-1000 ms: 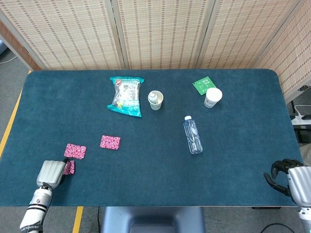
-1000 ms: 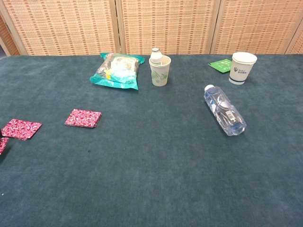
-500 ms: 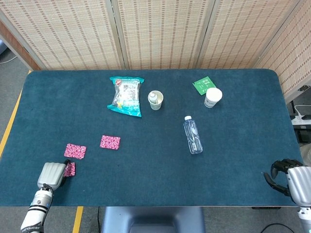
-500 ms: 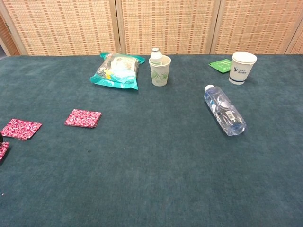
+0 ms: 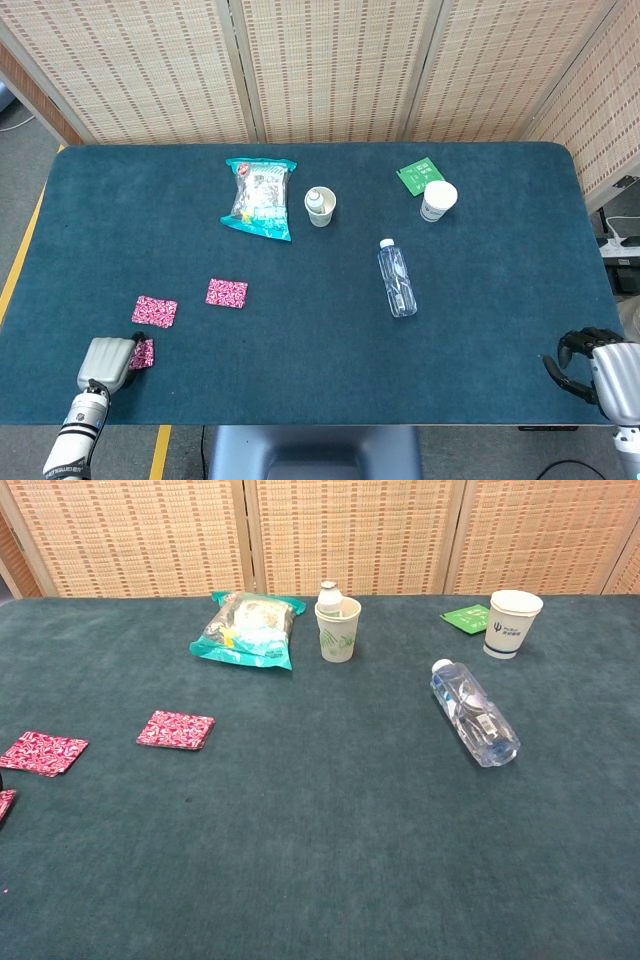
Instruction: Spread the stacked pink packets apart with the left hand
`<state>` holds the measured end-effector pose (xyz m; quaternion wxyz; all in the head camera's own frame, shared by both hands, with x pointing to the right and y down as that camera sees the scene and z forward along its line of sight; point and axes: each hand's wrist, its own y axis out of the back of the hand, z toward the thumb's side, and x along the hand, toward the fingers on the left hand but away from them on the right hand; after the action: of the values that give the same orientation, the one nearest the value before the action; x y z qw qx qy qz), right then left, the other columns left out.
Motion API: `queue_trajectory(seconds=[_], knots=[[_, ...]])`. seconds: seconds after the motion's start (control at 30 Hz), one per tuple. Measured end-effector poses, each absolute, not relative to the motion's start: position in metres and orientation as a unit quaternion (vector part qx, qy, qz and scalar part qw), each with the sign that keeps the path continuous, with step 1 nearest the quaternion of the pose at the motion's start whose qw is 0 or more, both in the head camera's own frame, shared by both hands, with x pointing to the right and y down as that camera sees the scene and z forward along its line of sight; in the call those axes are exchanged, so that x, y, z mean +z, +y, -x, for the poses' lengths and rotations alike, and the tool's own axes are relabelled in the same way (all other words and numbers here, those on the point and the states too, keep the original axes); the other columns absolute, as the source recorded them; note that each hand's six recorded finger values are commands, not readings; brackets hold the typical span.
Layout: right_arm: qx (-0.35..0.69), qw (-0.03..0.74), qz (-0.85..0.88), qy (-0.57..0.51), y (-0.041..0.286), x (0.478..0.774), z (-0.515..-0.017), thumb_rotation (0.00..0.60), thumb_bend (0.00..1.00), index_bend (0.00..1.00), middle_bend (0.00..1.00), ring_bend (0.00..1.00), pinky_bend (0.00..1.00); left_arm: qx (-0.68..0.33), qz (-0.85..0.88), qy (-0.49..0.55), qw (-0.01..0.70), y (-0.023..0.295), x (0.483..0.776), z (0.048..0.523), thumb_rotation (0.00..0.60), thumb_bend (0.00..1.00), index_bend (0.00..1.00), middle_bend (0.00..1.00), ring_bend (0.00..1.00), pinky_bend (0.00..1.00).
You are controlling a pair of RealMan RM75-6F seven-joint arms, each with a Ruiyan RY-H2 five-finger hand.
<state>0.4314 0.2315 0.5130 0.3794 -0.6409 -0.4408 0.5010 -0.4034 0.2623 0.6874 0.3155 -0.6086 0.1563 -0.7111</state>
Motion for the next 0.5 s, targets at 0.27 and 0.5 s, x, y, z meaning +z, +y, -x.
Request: queue_trajectory(seconds=[0.27,0.5], knots=[[0.501,0.379,0.641,-0.441,0.231,0.513,-0.431,0.600,0.24,0.74,0.68,0.56,0.58,-0.707,0.619,0.167,0.298,0.263,0.684,0.402,0.600,0.21,0.24,1.00,1.00,1.00],[0.501,0.379,0.641,-0.441,0.231,0.513,-0.431,0.600,0.24,0.74,0.68,0.56,0.58,-0.700,0.633,0.167,0.286,0.265,0.674,0.394,0.600,0.21,0.20,1.00,1.00,1.00]])
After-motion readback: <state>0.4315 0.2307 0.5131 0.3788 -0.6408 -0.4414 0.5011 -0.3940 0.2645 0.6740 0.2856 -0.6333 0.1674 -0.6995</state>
